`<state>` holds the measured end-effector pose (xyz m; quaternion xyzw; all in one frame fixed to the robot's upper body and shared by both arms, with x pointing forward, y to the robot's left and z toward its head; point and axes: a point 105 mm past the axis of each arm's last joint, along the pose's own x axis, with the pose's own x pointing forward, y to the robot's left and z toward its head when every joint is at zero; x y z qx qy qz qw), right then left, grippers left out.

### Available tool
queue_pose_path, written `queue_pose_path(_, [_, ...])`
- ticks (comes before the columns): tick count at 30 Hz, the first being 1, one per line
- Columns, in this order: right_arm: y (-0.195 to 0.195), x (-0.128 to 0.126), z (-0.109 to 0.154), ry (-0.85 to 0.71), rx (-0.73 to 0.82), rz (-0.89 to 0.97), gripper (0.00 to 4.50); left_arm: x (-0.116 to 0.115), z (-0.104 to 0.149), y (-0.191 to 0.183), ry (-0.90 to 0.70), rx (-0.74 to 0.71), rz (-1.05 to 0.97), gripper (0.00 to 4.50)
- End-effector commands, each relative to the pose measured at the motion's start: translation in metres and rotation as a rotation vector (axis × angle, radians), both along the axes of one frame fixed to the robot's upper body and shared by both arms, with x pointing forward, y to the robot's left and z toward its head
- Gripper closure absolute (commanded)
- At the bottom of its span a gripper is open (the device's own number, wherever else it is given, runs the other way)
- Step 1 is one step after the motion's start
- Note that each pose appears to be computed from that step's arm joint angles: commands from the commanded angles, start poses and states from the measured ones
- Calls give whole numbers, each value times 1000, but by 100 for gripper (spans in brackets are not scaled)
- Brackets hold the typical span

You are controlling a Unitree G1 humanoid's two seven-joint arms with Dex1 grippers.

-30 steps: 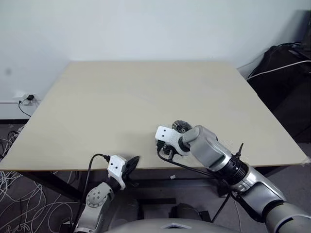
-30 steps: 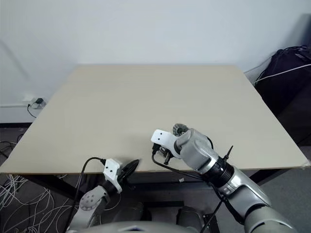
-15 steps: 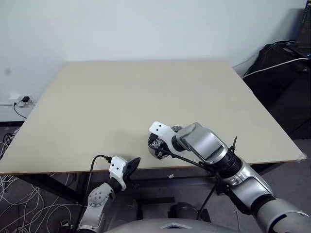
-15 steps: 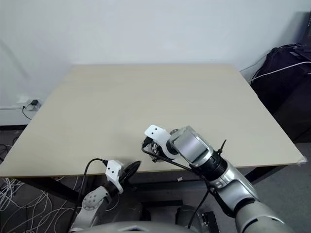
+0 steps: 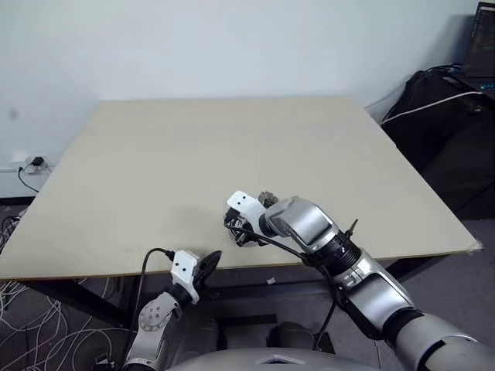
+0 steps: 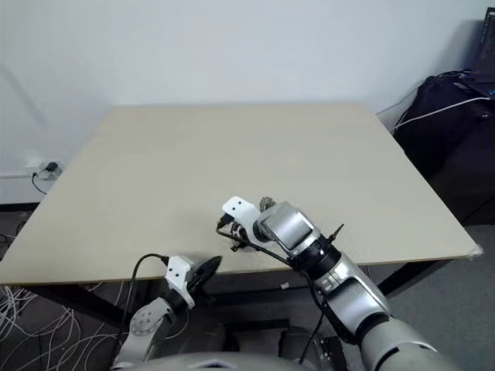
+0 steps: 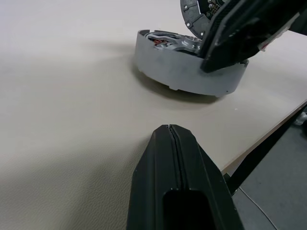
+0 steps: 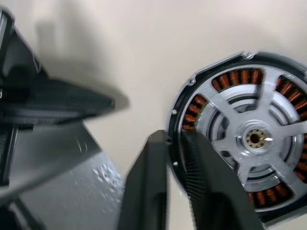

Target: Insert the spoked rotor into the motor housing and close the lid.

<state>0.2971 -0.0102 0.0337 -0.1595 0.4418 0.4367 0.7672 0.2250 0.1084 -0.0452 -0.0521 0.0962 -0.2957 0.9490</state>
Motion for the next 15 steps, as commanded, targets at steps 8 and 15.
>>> queue_pose_path(8, [40,1,53,67,300,-58,47,1,8,-1,-19,-19,7,450])
queue_pose_path(15, [63,-6,111,40,566,-23,3,2,10,-2,-12,-19,7,450])
